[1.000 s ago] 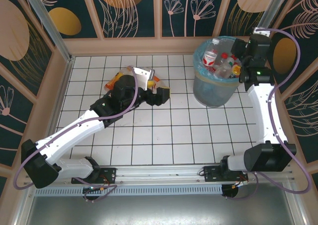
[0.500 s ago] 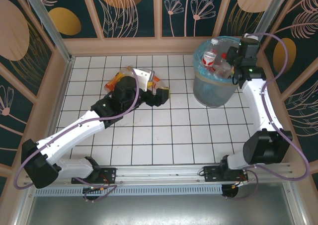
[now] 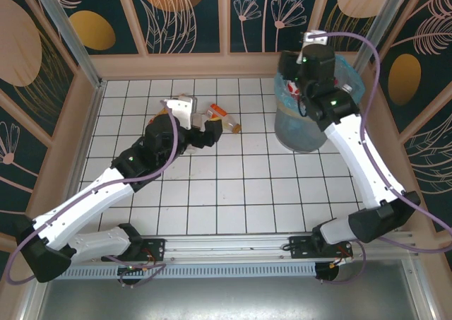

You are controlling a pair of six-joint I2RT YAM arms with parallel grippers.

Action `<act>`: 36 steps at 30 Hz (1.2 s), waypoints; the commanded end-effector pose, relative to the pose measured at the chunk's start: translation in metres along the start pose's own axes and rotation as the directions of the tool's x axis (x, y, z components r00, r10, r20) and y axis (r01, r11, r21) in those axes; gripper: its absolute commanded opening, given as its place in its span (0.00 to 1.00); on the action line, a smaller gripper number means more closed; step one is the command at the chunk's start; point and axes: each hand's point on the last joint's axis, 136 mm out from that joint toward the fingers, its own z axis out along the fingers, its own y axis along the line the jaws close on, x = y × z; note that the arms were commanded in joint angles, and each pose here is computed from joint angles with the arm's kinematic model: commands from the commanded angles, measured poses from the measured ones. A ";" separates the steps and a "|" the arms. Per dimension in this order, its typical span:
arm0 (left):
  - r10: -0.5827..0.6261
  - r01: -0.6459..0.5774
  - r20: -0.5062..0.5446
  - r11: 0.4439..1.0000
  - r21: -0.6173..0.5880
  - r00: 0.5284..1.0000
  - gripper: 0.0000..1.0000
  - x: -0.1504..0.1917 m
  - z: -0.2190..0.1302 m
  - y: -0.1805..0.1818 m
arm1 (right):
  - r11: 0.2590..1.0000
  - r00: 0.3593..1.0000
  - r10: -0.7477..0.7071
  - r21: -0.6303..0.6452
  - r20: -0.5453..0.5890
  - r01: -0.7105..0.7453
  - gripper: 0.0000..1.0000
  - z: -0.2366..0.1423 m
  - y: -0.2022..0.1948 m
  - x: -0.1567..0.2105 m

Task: Put the plastic bottles in the bin

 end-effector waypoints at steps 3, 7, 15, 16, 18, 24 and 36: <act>0.002 0.001 0.014 0.983 -0.183 1.000 0.96 0.009 -0.018 0.041 | 0.990 0.997 -0.077 -0.114 0.001 0.077 0.61 0.005 0.073 0.026; -0.017 0.023 0.023 0.963 -0.267 1.000 0.97 0.023 -0.030 0.063 | 0.971 0.987 -0.118 -0.223 -0.113 0.091 0.64 0.038 0.120 0.086; -0.037 0.048 0.040 0.944 -0.327 0.999 0.97 0.042 -0.036 0.083 | 0.960 0.927 -0.193 -0.255 -0.321 0.112 0.71 0.119 0.151 0.199; -0.033 0.043 0.034 0.943 -0.329 0.999 0.97 0.045 -0.034 0.083 | 0.962 0.915 -0.197 -0.251 -0.352 0.110 0.72 0.129 0.151 0.211; -0.024 0.030 0.020 0.941 -0.338 0.999 0.97 0.051 -0.030 0.085 | 0.965 0.894 -0.200 -0.239 -0.400 0.109 0.73 0.146 0.148 0.229; 0.002 -0.019 -0.050 0.942 -0.335 0.999 0.97 0.069 -0.011 0.084 | 0.964 0.836 -0.198 -0.258 -0.511 0.070 0.76 0.183 0.140 0.281; -0.010 -0.015 -0.080 0.952 -0.305 0.997 0.97 0.073 0.005 0.083 | 0.939 0.732 -0.243 -0.344 -0.637 0.012 0.76 0.196 0.152 0.355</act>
